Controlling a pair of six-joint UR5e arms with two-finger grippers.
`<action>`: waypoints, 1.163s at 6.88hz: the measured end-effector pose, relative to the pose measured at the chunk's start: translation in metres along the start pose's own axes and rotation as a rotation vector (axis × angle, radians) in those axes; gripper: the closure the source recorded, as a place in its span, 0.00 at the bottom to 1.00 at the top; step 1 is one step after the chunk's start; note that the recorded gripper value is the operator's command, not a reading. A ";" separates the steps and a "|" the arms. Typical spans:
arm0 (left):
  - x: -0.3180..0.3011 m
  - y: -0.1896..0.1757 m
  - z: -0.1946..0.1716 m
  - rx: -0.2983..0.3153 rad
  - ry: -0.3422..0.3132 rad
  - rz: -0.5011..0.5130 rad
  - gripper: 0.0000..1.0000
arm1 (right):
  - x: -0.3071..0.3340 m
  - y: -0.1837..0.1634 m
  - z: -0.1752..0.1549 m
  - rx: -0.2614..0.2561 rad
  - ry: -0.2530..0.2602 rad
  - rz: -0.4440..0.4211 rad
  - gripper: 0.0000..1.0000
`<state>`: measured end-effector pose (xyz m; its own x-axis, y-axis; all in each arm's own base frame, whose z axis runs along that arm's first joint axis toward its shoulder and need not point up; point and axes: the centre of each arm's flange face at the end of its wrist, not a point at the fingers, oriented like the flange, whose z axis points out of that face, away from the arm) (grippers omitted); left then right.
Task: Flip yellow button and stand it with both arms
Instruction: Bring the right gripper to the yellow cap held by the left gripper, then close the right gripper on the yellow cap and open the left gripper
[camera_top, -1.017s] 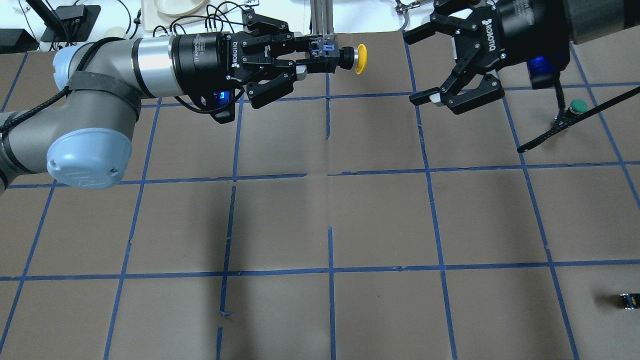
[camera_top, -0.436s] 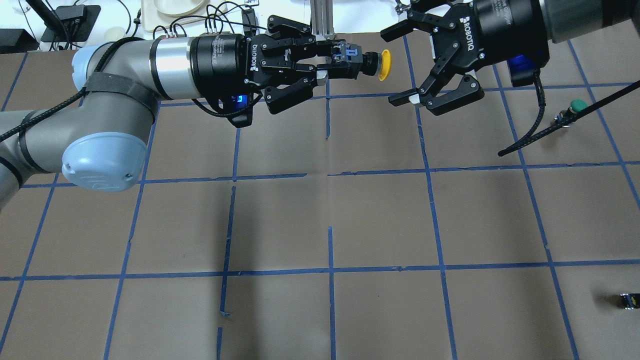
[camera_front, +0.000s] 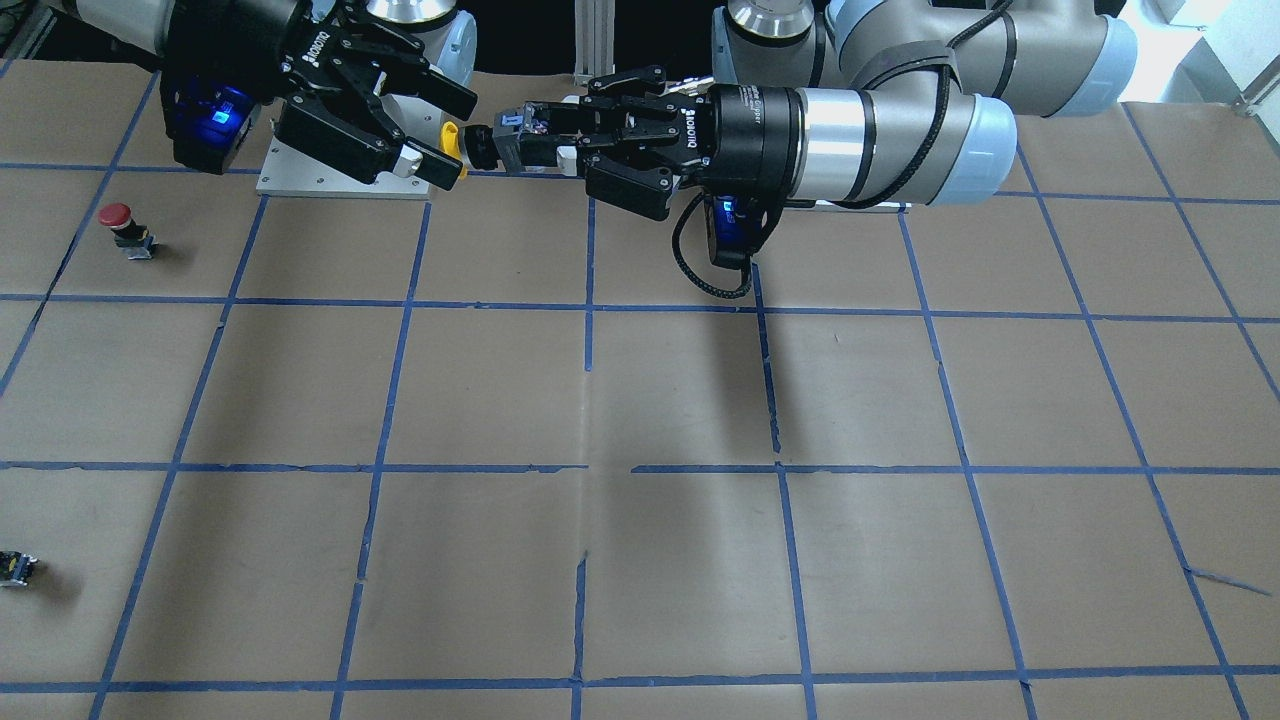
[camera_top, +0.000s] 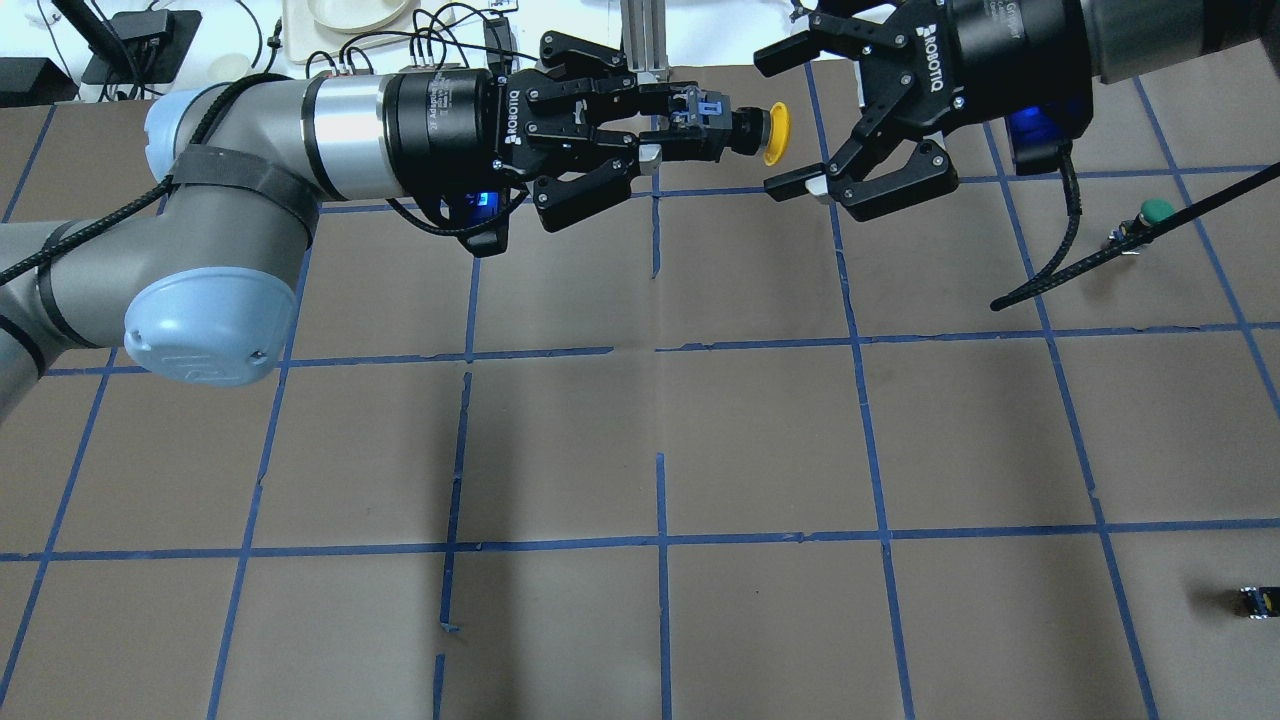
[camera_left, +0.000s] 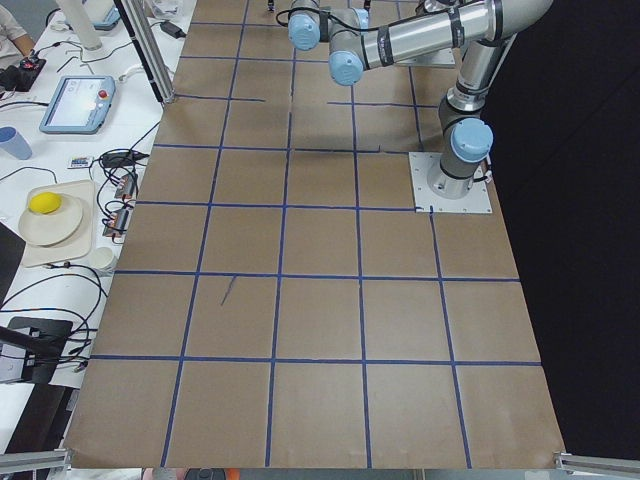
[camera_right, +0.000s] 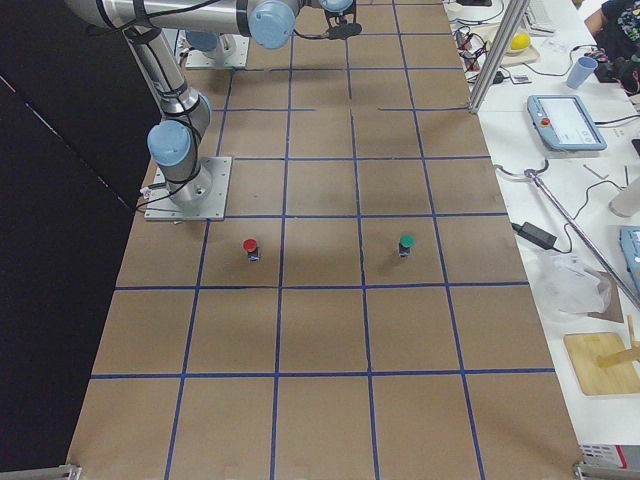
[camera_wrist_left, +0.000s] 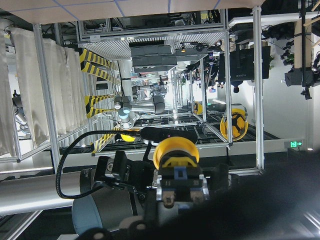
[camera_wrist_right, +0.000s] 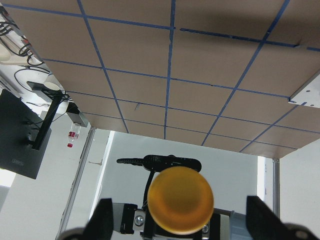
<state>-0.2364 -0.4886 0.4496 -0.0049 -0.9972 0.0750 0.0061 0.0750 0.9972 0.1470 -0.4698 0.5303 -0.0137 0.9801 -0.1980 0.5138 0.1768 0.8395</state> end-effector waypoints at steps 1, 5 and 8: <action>0.000 0.001 0.000 0.000 -0.001 -0.001 0.99 | 0.000 -0.001 0.000 0.001 0.002 0.003 0.10; -0.002 0.005 0.001 0.001 -0.002 -0.002 0.99 | -0.001 -0.003 0.000 0.005 0.004 0.012 0.50; -0.001 0.004 0.001 0.001 -0.002 -0.002 0.97 | -0.002 -0.004 -0.001 -0.002 -0.002 0.014 0.75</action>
<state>-0.2370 -0.4871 0.4536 -0.0064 -0.9973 0.0734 0.0050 0.0734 0.9973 0.1443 -0.4721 0.5280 -0.0051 0.9824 -0.1866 0.5124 0.1628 0.8432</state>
